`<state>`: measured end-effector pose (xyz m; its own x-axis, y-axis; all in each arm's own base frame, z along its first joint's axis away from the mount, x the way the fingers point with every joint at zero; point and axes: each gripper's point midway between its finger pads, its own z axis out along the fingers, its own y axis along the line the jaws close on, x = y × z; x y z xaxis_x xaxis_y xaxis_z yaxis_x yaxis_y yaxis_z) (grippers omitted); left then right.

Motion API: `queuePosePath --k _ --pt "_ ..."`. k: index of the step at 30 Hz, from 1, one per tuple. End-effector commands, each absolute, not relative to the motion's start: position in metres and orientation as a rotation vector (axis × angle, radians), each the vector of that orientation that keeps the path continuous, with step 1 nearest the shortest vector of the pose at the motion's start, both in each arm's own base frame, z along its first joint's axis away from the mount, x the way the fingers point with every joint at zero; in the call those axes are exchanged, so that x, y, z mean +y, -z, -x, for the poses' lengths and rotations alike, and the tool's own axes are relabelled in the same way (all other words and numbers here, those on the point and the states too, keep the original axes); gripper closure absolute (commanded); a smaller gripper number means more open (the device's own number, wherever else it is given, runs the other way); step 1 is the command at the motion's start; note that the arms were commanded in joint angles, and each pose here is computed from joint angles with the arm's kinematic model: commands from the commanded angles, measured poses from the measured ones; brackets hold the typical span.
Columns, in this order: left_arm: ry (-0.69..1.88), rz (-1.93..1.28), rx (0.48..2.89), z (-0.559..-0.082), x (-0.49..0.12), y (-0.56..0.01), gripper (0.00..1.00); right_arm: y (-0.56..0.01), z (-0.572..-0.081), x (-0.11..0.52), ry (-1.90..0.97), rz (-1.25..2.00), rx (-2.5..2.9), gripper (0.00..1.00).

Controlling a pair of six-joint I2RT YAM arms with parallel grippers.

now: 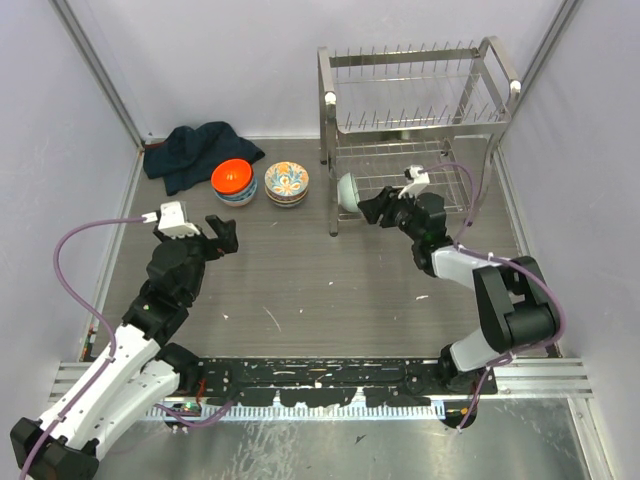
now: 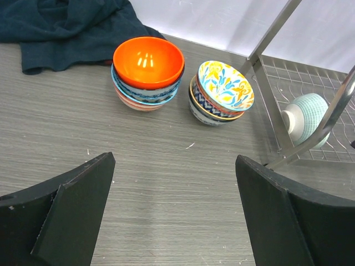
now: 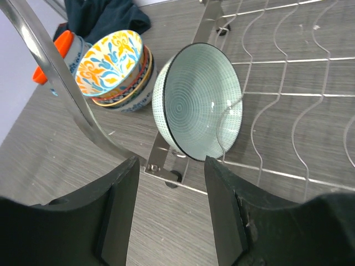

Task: Unload the bowls from the dish rack
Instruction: Pick up the bowl from the dish rack.

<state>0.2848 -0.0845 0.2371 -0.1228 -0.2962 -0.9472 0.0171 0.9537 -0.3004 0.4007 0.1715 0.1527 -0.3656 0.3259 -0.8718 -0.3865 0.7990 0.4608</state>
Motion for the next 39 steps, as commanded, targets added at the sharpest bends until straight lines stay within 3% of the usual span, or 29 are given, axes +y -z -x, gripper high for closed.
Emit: queuePosePath --k 1,23,39 --pt "0.285 0.210 1.646 -0.287 -0.086 -0.241 0.02 -0.201 -0.419 0.186 -0.874 0.140 1.612 0.44" --pt "0.273 0.206 1.637 -0.291 -0.086 -0.239 0.02 -0.182 -0.457 0.207 -1.107 0.225 1.543 0.43" --pt "0.273 0.201 1.640 -0.293 -0.087 -0.237 0.02 -0.175 -0.457 0.218 -1.232 0.237 1.500 0.62"
